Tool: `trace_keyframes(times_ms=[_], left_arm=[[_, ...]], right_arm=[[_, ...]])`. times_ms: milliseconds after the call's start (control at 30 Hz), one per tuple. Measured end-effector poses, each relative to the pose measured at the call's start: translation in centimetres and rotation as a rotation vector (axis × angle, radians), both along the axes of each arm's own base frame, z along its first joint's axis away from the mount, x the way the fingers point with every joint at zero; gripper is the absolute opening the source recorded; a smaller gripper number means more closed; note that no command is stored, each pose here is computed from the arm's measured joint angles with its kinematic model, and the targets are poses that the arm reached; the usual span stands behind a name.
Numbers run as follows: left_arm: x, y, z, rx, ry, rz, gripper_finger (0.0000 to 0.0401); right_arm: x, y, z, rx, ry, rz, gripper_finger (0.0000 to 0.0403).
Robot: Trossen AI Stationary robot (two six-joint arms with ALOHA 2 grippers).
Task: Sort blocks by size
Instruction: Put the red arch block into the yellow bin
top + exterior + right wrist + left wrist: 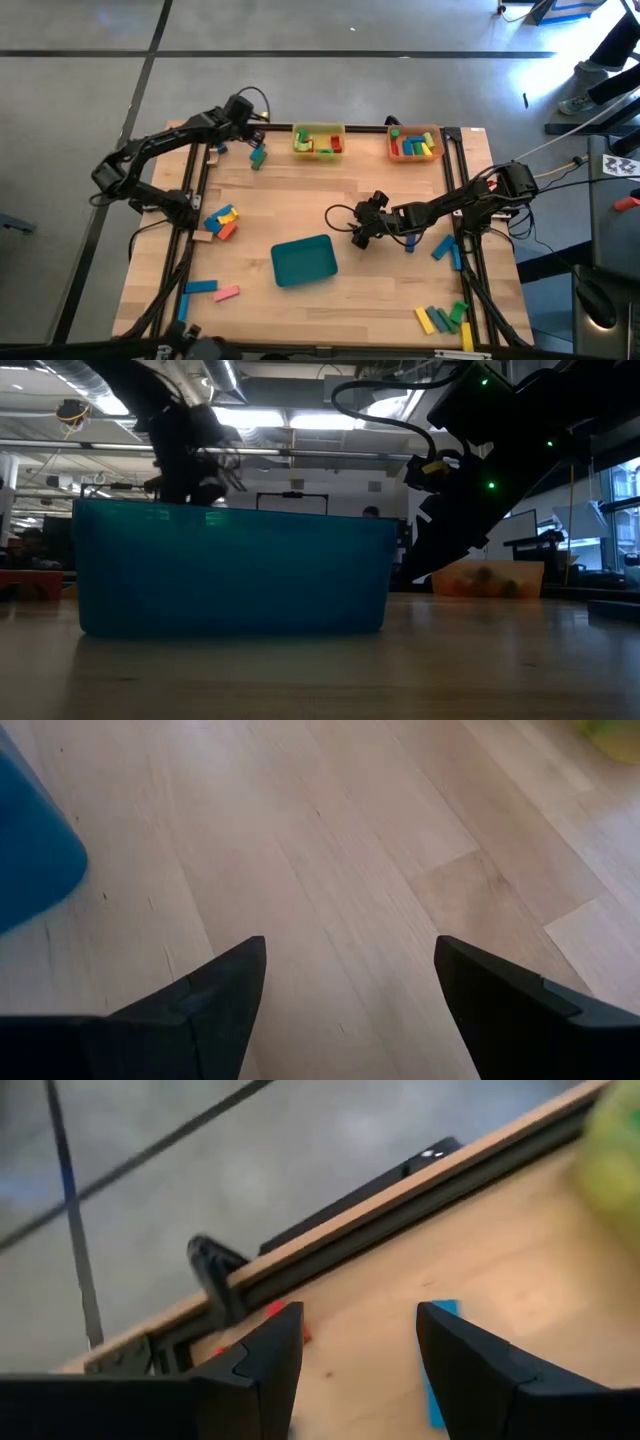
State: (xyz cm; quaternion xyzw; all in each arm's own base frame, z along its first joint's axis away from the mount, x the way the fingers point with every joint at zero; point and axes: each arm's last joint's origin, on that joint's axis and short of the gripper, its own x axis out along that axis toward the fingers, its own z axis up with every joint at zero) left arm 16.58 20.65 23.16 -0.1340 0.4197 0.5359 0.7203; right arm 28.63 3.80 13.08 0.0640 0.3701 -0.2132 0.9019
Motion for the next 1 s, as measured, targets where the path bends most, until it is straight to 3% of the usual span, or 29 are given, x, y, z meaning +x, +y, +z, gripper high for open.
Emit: trace_keyframes(times_ms=[167, 400, 567, 1000], left_arm=[[-1.2, 1.1, -1.8, -0.032, -0.036, 0.128, 0.0180], [-1.2, 3.2, -5.2, -0.105, 0.030, 0.165, 0.0180], [-2.2, 4.5, -6.9, -0.137, 0.024, 0.260, 0.0180], [-1.8, 6.0, -10.0, -0.151, 0.035, 0.277, 0.0176]], right_arm=[[0.0, 0.0, 0.0, -0.001, -0.001, -0.001, 0.0292], [0.0, 0.0, 0.0, -0.001, -0.001, -0.001, 0.0292], [0.0, 0.0, 0.0, 0.000, -0.001, 0.000, 0.0292], [0.0, 0.0, 0.0, 0.001, -0.002, -0.001, 0.0292]])
